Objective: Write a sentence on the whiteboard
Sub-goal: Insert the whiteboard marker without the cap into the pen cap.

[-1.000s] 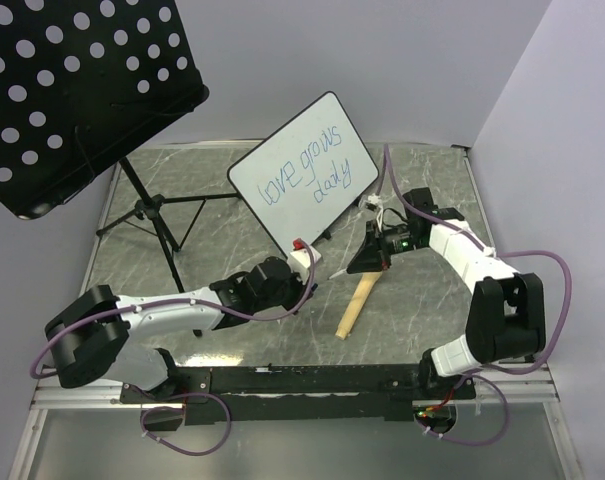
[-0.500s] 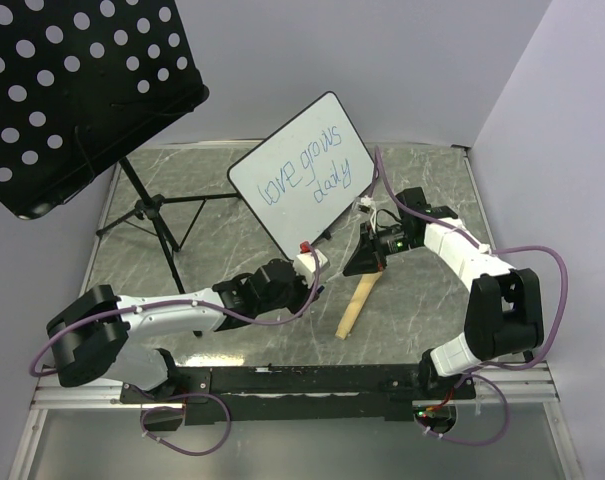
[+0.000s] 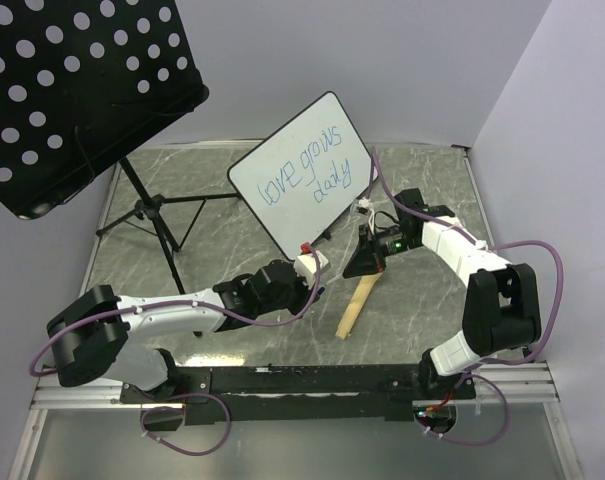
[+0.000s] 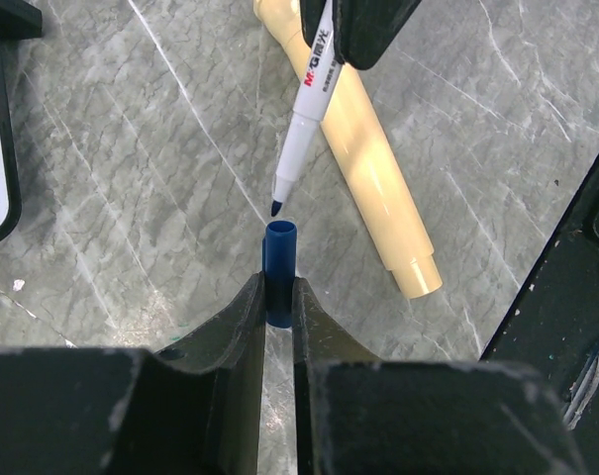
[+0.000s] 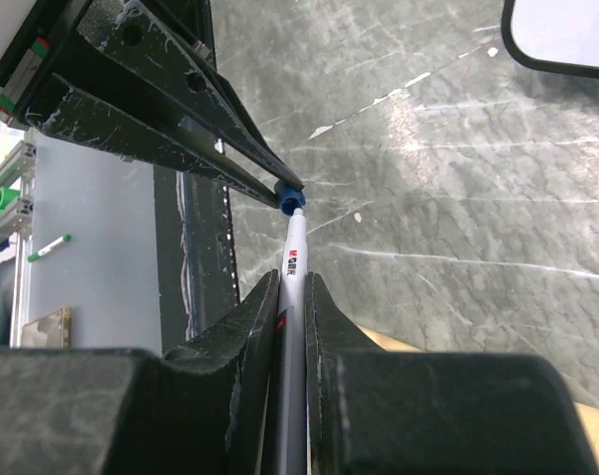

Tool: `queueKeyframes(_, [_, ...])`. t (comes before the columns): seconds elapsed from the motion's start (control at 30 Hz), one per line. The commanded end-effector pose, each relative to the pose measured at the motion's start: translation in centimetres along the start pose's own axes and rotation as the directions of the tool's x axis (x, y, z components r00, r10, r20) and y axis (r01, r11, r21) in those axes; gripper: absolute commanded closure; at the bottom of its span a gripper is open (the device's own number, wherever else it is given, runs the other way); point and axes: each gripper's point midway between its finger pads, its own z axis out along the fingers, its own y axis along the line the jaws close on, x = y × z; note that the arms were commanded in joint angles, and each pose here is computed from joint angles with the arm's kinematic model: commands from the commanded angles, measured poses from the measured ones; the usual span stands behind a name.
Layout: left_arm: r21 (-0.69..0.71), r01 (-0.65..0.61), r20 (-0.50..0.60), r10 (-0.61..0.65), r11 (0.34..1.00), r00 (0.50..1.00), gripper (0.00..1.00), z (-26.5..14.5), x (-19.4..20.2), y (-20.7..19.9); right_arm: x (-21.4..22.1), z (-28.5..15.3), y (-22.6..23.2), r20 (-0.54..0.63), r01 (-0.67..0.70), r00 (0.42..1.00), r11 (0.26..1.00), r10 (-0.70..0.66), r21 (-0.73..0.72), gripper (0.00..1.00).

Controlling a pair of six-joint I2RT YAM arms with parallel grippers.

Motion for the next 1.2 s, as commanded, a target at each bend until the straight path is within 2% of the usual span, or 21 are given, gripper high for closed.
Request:
queueKeyframes(0.0, [0.006,-0.023,0.055,0.023,1.000,0.998,0.86,0.1,-2.3,-0.5,-1.4,0.1,0.5,0.015,0.071,0.997,0.997,-0.070,-0.031,1.00])
queueKeyframes(1.17, [0.029,-0.077,0.089,0.074,0.997,0.993,0.87,0.7,-4.5,-1.2,0.0,2.7,1.5,-0.085,0.041,0.995,0.991,-0.052,-0.123,1.00])
